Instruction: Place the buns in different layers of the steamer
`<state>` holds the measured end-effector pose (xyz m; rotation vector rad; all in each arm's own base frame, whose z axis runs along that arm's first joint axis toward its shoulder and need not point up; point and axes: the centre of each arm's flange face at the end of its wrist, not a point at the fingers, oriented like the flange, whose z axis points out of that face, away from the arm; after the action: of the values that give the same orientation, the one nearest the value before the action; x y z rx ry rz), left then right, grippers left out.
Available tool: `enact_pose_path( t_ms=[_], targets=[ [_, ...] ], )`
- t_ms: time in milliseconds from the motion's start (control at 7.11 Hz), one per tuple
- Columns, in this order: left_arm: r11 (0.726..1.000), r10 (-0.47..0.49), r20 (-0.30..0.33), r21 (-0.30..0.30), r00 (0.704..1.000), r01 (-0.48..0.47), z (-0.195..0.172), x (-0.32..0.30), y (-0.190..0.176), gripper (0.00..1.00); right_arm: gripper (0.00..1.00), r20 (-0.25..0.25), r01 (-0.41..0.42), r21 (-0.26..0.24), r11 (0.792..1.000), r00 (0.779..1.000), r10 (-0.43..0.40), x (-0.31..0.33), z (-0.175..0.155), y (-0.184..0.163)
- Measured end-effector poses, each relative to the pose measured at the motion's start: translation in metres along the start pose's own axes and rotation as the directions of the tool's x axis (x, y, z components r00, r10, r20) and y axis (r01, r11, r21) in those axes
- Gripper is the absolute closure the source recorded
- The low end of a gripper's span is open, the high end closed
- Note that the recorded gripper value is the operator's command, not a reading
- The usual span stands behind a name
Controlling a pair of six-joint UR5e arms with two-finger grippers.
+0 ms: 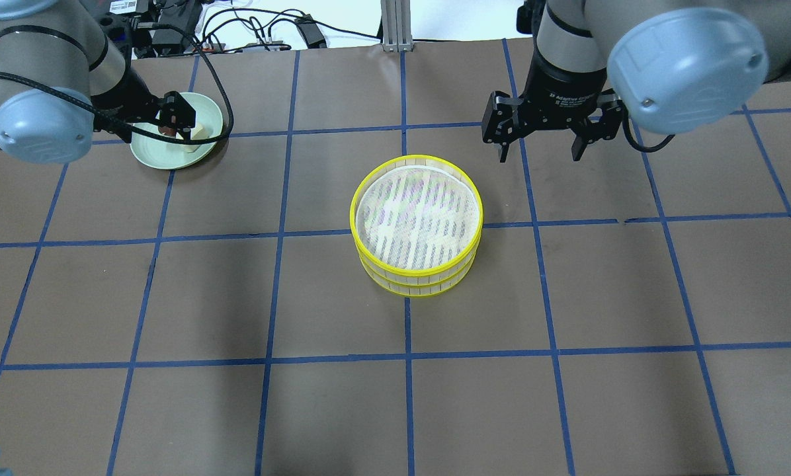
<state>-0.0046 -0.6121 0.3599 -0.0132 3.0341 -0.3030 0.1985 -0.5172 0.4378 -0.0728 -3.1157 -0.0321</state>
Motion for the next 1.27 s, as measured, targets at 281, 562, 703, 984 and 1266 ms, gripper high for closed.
enact_pose_path(
  t_ms=[281, 562, 703, 984, 1266],
  targets=[
    [0.985, 0.162, 0.019, 0.065, 0.987, -0.163, 0.046, -0.017, -0.022, 0.05, 0.11, -0.004, 0.020, -0.006, 1.000, 1.000, -0.020, -0.017, 0.066, -0.024],
    [0.955, 0.281, -0.005, 0.095, 0.960, -0.279, 0.086, -0.037, -0.034, 0.14, 0.13, -0.011, 0.038, -0.031, 0.999, 0.999, -0.038, -0.028, 0.110, -0.033],
    [0.935, 0.342, -0.019, 0.103, 0.940, -0.338, 0.100, -0.045, -0.040, 0.25, 0.11, -0.013, 0.040, -0.040, 0.998, 0.999, -0.040, -0.031, 0.121, -0.035],
    [0.891, 0.447, -0.026, 0.103, 0.894, -0.443, 0.126, -0.051, -0.052, 0.30, 0.17, -0.005, 0.039, -0.050, 0.998, 0.999, -0.039, -0.035, 0.142, -0.043],
    [0.854, 0.511, -0.015, 0.121, 0.860, -0.506, 0.145, -0.054, -0.062, 0.40, 0.71, -0.001, 0.040, -0.054, 0.998, 0.999, -0.040, -0.038, 0.154, -0.047]
  ],
)
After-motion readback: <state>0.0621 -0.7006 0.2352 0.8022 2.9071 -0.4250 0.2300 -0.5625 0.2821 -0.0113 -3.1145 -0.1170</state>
